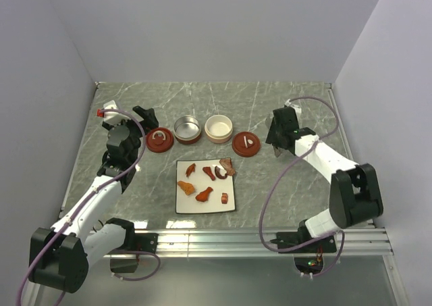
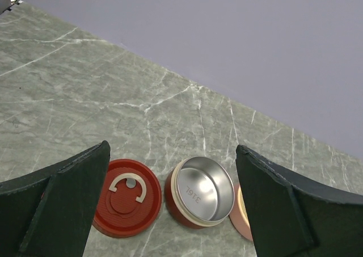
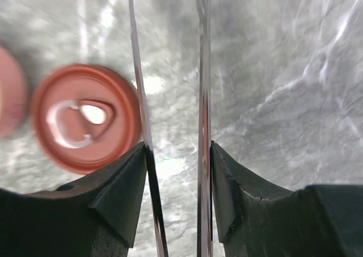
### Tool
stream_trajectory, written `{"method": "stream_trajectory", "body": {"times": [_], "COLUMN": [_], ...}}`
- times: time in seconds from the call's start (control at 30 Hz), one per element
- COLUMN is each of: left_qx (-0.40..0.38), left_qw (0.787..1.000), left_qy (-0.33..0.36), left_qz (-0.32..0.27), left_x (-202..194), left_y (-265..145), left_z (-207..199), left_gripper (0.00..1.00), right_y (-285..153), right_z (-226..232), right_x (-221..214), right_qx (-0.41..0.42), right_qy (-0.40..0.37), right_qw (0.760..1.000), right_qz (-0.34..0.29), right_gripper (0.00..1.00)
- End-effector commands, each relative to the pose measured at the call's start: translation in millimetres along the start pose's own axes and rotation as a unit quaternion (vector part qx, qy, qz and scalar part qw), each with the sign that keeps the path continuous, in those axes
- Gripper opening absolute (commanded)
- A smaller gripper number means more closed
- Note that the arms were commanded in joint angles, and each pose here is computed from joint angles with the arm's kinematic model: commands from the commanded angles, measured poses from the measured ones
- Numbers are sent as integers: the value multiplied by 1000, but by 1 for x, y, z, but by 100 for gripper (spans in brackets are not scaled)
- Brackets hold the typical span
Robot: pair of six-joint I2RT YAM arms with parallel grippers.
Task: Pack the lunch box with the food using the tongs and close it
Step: Grab the clamp with the right arm, then pick up the food using the clamp
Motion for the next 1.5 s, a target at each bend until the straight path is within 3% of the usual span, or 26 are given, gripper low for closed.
{"method": "stream_trajectory", "body": {"times": [0.0,0.43,0.8,1.03,1.47], "left_qx": [-13,-8,1,-7,-22], "left_qw": [1000,1000,1000,1000,1000], "left_qy": [-11,-7,0,-4,-7], "left_qz": [-17,-13,-5,-12,-12], "left_x": [9,7,3,7,6], "left_y": [-2,1,8,4,3], "left_z": [-3,-2,-2,-2,-5], "left_gripper": [100,99,100,100,99], "right_y": [-20,-79,-139,-151,-148], "right_z": [10,33,38,16,-6], "right_x": [17,4,-60,-117,-155], "right_qx": [35,146,274,280,238], "right_qy": [1,-31,-65,-89,-104], "right_qw": [998,986,959,956,964], "right_qz": [-51,-69,-31,21,56], "right_gripper": [54,54,54,53,51]}}
Point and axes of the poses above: each gripper's point midway between its finger pads, its own y axis out along the fingers, its own z axis along the line the jaws close on, x = y × z, the point moved 6 cm from there along -y, back along the fingers, and after that the axes turned 11 degrees about y, right-handed, at the moved point
